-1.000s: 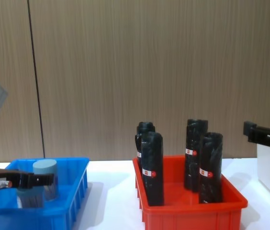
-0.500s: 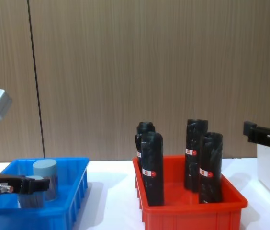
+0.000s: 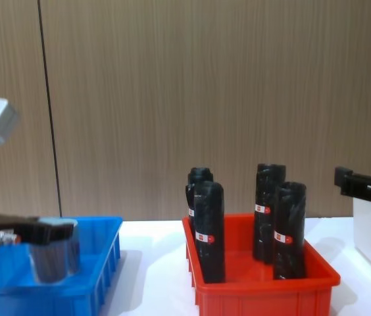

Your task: Pick the cotton swabs from the blue box and place them into the white box.

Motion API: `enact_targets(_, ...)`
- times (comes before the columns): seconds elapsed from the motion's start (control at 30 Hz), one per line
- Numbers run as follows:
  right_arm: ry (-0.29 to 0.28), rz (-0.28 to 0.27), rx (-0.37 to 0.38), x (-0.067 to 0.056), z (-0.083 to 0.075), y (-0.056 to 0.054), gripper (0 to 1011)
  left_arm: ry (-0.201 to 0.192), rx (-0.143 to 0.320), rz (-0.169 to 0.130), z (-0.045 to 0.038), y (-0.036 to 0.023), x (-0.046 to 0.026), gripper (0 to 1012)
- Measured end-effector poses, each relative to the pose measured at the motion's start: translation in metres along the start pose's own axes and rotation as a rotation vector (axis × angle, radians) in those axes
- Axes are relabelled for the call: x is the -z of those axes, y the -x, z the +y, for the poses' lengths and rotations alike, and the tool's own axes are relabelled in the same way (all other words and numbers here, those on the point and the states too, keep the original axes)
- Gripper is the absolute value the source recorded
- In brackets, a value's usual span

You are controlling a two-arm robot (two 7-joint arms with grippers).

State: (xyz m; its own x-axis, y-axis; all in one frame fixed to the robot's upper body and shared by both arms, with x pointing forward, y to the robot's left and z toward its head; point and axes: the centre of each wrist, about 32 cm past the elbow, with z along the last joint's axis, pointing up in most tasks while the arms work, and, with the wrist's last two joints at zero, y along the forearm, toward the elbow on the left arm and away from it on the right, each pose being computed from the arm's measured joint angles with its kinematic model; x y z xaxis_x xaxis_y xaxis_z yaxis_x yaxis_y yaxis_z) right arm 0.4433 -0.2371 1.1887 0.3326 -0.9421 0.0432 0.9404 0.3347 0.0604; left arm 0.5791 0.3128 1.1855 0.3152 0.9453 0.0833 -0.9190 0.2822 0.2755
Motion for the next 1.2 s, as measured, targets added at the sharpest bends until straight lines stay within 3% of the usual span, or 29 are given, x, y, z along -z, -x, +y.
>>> enact_targets(0.17, 0.0, 0.0, 0.0, 0.0, 0.0, 0.0, 1002, 0.038, 0.023, -0.017, 0.0048, 0.0006, -0.0094, 669)
enact_targets(0.27, 0.0, 0.0, 0.0, 0.0, 0.0, 0.0, 1002, 0.079, 0.057, -0.027, 0.0097, 0.002, -0.0214, 670)
enact_targets(0.6, 0.0, 0.0, 0.0, 0.0, 0.0, 0.0, 1001, 0.143, 0.175, -0.024, 0.018, 0.0063, -0.0455, 670)
enact_targets(0.93, 0.0, 0.0, 0.0, 0.0, 0.0, 0.0, 1001, 0.169, 0.327, 0.0, 0.0184, 0.0143, -0.0678, 669)
enact_targets(1.13, 0.0, 0.0, 0.0, 0.0, 0.0, 0.0, 1001, 0.153, 0.409, 0.018, 0.0153, 0.0195, -0.0794, 670)
enact_targets(1.2, 0.0, 0.0, 0.0, 0.0, 0.0, 0.0, 1001, 0.14, 0.455, 0.023, 0.0125, 0.0229, -0.0877, 670)
